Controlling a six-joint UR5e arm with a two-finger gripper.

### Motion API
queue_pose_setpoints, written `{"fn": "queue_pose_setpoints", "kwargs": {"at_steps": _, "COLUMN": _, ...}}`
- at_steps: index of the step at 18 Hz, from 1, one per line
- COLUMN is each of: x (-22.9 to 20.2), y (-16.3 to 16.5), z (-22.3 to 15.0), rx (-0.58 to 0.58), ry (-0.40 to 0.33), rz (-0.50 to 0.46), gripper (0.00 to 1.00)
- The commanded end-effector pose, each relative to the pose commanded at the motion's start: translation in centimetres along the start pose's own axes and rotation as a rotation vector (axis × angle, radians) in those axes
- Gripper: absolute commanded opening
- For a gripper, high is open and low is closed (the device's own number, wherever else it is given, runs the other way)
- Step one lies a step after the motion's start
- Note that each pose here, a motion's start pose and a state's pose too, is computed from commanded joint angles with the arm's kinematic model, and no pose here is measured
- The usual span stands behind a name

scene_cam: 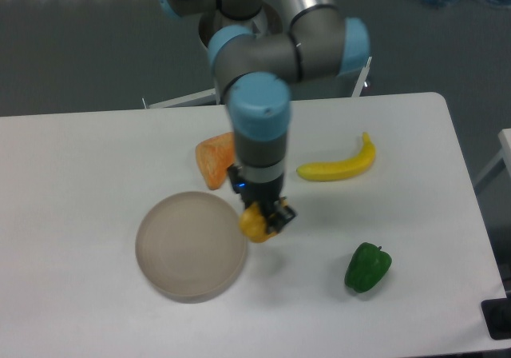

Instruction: Pick up the yellow pepper from the plate

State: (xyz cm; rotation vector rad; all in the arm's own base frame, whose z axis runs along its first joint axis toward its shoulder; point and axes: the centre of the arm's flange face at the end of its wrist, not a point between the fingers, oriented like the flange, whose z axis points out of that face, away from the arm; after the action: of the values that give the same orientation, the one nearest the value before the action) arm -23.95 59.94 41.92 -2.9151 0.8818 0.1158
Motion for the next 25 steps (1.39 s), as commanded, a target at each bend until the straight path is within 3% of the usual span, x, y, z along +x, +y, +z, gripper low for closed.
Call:
{"fn": "queue_pose_setpoints", "kwargs": {"at_steps": 3, "x": -1.8, "y": 4.0, "z": 0.4, "rx": -0.024, "ry": 0.049, "rz": -0.021, "gripper": 0.08}}
{"fn": "queue_pose_setpoints", "kwargs": {"at_steps": 5, "x": -1.6, "y": 4.7, "z": 0.8, "rx": -0.041, "ry": 0.094, "rz": -0.012, "gripper": 0.07}}
{"fn": "queue_pose_setpoints", "kwargs": {"at_steps": 11, "x": -2.0, "y": 6.3, "z": -1.4, "rx": -0.025, "ry": 0.064, "rz": -0.016, "gripper": 0.04}}
{"fn": "queue_pose_setpoints", "kwargs": {"at_steps": 14, "x": -2.6, "y": 7.9, "z": -0.8, "rx": -0.024, "ry": 0.08, "rz": 0.08, "gripper": 0.06}}
{"fn": "queue_pose_setpoints", "kwargs": {"at_steps": 19, "x": -3.0, "y": 8.7, "z": -0.2, "rx": -0.026, "ry": 0.09, "rz": 0.158, "gripper": 0.07}}
{"fn": "queue_pose_setpoints", "kwargs": {"at_steps": 25, "x": -3.9, "y": 10.2, "z": -0.1, "rx": -0.03, "ry": 0.086, "rz": 0.182, "gripper": 0.06}}
